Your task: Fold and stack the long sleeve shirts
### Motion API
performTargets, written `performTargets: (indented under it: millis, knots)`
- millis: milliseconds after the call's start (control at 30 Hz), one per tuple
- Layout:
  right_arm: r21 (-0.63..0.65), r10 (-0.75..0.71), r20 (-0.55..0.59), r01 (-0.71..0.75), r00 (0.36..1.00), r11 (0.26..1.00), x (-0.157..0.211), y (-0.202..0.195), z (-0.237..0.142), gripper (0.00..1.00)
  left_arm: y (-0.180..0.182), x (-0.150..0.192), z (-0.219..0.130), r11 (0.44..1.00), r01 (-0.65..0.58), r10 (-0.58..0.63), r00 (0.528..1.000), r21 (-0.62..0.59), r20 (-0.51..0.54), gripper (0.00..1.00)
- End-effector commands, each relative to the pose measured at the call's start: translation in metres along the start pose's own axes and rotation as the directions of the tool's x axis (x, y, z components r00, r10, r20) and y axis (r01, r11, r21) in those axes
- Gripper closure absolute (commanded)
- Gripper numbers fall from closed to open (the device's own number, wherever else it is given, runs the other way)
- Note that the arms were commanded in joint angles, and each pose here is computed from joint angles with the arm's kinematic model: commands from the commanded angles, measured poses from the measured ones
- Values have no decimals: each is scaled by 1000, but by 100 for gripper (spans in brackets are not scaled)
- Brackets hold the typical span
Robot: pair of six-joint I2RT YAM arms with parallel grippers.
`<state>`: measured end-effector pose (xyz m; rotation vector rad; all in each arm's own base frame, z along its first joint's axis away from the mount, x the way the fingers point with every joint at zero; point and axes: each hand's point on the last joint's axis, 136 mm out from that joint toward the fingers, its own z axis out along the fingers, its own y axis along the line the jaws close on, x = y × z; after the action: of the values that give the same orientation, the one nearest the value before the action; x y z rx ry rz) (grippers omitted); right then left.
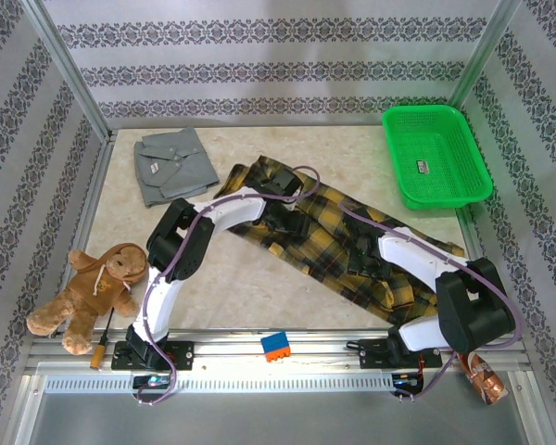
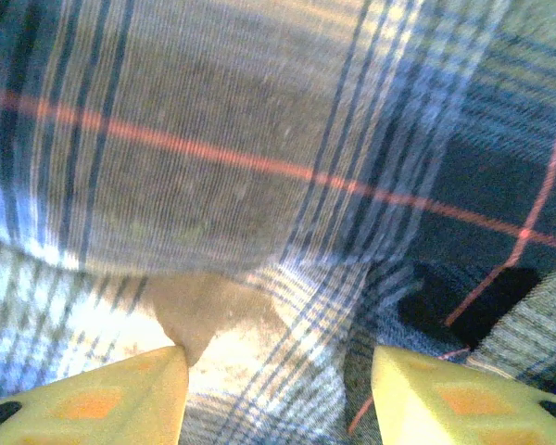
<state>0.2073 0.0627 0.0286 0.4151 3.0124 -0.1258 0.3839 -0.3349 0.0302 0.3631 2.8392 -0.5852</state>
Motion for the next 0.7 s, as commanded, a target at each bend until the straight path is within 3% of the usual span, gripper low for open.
performTargets:
  millis: [0,233,667]
  knots:
    - [-18,2,-42,-3,999,1000,10,6,2,44,77,3,19,985,21,-40,993,-172,-108,41]
    - [-111,-45,-110,33,993,993,15,53,8,44,123,-66,5,972,16,-26,999,-236,-36,40]
    - [-378,-101,-168,30,981,925,44,227,-1,45,167,-139,-29,983,-1,26,990,-182,139,36]
